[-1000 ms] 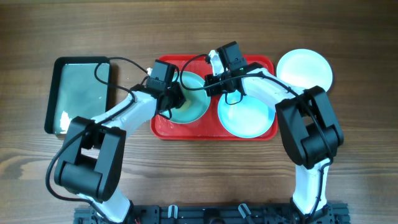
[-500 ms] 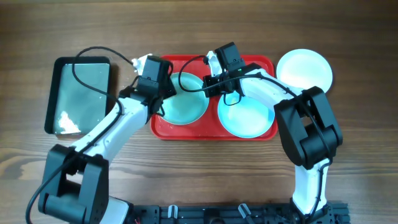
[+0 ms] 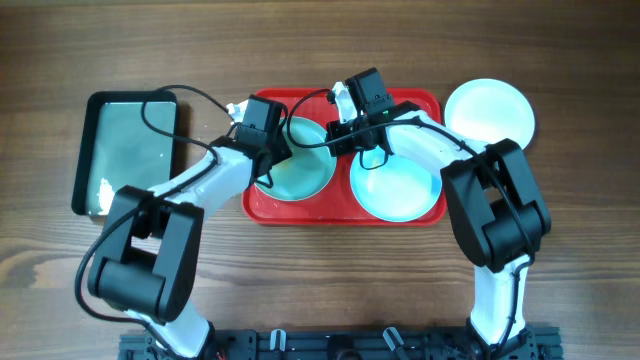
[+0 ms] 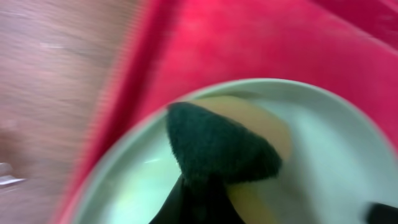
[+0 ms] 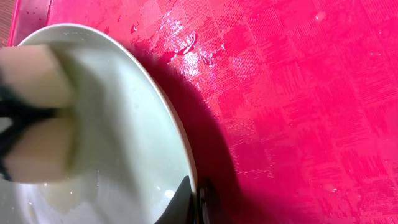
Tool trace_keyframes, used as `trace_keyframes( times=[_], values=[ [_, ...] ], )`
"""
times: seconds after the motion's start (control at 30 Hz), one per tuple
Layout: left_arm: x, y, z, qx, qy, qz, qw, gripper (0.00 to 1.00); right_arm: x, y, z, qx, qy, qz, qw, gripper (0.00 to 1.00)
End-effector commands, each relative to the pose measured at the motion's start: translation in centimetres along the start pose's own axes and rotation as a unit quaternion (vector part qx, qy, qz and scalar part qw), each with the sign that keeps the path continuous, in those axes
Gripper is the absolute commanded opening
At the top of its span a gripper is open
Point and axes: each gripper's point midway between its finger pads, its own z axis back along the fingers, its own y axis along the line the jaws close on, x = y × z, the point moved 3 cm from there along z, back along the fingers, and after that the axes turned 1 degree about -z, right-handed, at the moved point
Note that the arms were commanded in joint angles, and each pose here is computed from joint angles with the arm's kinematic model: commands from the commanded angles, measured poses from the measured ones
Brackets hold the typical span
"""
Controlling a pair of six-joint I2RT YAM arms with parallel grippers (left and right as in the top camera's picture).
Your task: Clean dirty plates on tray and stack at the side
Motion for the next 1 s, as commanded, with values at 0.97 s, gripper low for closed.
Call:
trace_keyframes(
  times=[0.97],
  values=[
    [5.9, 16.0, 16.9, 0.183, -0.139, 0.157, 0.960, 0.04, 6.6, 16.3, 22.1, -0.553, -0.152, 0.575, 0.584, 0.04]
  ],
)
